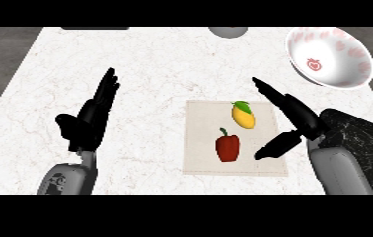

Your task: Pick the lemon from the placemat and place it in the bowl

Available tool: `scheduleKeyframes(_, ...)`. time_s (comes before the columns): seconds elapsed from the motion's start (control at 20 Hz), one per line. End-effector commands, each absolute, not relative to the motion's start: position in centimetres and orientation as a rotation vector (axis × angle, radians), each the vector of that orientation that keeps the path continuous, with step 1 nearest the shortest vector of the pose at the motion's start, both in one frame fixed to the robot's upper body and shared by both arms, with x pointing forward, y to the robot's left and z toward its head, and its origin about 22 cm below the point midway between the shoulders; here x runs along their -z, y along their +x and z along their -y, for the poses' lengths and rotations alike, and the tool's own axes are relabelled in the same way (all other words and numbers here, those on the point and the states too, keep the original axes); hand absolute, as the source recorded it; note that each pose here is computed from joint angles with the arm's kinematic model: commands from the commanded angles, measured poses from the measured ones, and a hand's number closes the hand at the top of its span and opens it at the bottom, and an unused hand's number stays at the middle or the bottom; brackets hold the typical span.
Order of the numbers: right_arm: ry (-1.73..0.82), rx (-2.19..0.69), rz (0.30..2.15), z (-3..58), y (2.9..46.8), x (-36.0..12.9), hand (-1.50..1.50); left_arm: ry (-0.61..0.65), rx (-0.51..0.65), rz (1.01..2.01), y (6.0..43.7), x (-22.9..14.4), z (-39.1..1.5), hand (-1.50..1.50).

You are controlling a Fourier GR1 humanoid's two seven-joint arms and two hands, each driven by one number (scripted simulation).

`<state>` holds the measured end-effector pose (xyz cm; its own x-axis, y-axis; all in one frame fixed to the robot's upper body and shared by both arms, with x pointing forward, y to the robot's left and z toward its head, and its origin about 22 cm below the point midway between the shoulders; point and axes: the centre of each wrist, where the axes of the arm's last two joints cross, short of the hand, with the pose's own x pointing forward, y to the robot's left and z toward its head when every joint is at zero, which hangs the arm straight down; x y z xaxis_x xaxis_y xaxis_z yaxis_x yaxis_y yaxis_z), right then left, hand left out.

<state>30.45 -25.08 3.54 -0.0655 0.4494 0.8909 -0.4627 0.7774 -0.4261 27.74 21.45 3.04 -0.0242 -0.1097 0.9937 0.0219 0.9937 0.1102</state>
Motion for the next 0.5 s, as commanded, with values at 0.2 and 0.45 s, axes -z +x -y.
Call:
scheduleKeyframes(0.2, 0.031, -0.716, 1.418, 25.0, 31.4, -0.1, -1.50, 0.062, 0.116, 1.605, 27.5, -4.1, -23.1, 0.00)
scheduleKeyframes(0.45, 0.046, -0.693, 1.441, 25.7, 31.3, 1.1, -1.50, 0.070, 0.095, 1.592, 25.6, -3.4, -20.7, 0.00)
